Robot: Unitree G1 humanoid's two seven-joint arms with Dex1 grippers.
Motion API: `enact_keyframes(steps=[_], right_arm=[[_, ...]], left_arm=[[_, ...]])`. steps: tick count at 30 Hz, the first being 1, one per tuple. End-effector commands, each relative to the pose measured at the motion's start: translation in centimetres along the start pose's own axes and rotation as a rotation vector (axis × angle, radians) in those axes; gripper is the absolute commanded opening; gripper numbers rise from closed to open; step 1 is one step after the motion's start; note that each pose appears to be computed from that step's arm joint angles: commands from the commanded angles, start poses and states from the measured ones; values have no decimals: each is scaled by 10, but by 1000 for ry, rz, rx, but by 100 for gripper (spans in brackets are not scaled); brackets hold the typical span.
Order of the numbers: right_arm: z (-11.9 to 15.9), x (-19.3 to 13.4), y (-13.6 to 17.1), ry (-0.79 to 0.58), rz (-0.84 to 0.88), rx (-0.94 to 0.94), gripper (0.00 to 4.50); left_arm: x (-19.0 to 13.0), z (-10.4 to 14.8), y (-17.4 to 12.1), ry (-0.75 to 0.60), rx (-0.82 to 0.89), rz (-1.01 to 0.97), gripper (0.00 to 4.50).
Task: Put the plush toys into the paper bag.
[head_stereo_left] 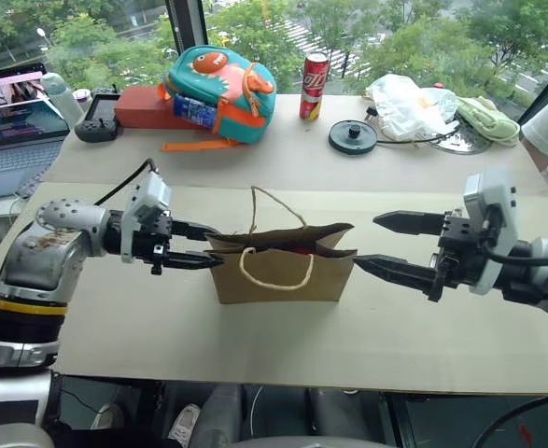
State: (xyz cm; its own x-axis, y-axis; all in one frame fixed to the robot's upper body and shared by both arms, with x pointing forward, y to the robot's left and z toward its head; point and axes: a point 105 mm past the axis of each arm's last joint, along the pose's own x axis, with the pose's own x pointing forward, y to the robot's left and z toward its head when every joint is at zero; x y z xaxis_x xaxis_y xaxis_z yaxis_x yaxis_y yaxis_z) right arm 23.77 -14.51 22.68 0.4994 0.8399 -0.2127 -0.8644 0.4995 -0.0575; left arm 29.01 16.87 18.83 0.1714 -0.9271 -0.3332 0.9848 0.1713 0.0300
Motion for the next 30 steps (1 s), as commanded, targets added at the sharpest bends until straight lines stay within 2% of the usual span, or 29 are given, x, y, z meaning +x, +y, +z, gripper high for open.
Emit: enact_keyframes(steps=[1, 9, 16, 20, 24, 26, 28, 30], right_arm=[[6, -5, -1, -6, -21, -38, 450], [4, -7, -10, 13, -59, -36, 450], [-3, -10, -22, 42, -140, -30, 450], [-7, -19, -46, 37, -331, -30, 450], [-30, -26, -71, 44, -620, 31, 450], [-41, -28, -80, 19, -770, 69, 450], [-61, -31, -87, 65, -949, 45, 450], [-75, -34, -92, 34, -1098, 43, 450]], left_arm=[[-13, 16, -2, -41, 12, 49, 266], [-32, 14, -5, -75, -57, 144, 266], [-41, -3, -3, -75, -96, 239, 266], [-49, -16, 12, -154, -123, 445, 266], [-63, -45, 38, -258, -155, 884, 266], [-60, -56, 39, -301, -194, 1006, 266], [-52, -69, 37, -348, -273, 1095, 266], [-46, -78, 38, -389, -330, 1181, 266]])
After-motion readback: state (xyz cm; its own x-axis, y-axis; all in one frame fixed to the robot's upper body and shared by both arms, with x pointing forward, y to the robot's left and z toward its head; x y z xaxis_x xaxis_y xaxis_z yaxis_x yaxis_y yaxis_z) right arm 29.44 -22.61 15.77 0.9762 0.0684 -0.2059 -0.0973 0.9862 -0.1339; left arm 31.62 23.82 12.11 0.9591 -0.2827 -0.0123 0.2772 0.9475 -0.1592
